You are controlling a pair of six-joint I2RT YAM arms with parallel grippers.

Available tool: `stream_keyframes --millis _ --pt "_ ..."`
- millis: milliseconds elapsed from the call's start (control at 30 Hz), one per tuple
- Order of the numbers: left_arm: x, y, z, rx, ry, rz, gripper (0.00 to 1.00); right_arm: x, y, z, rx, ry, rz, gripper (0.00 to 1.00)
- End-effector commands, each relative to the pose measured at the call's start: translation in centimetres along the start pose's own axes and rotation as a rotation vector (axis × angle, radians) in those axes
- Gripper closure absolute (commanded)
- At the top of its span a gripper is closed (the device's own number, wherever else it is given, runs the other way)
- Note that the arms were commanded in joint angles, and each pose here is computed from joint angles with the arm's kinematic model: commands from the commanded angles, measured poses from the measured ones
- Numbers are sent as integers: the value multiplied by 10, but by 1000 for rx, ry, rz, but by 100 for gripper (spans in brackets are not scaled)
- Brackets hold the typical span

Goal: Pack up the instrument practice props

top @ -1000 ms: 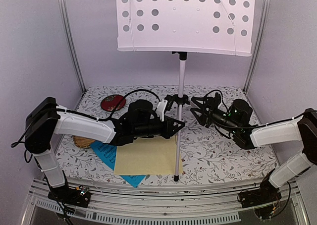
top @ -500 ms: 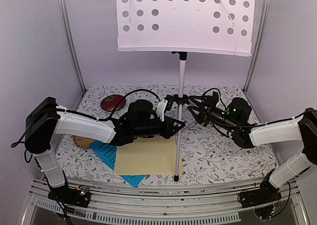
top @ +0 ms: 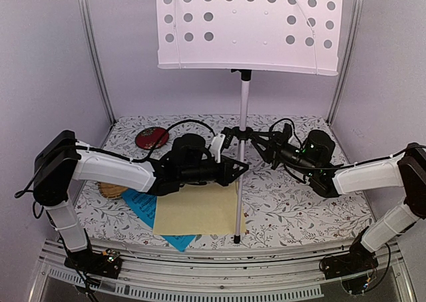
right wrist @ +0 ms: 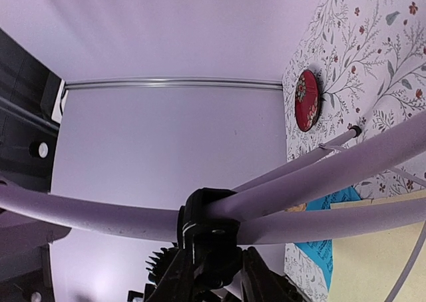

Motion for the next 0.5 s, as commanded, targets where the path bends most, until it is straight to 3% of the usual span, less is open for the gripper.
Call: stream_keyframes --millis 0,100,233,367,467 --pt "-1 -9 6 -96 35 24 96 -9 -4 17 14 57 16 83" --pt "-1 -9 6 -95 36 24 96 -9 -4 16 9 58 17 93" --pt "-1 -10 6 -95 35 24 96 -9 -6 13 4 56 26 94" --pt "0 -10 7 -95 38 26 95 -9 -6 12 6 65 33 77" --pt "0 -10 6 -97 36 25 95 -8 -7 10 12 66 34 75"
Point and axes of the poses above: each gripper's point midway between its finger pads, its own x axis back along the fingers, its own z axis along the line the jaws close on, y = z × x, the point moved 5 cm from there along x, back along the fingers, and after that the axes turned 1 degree about -x, right-handed, at the moved point
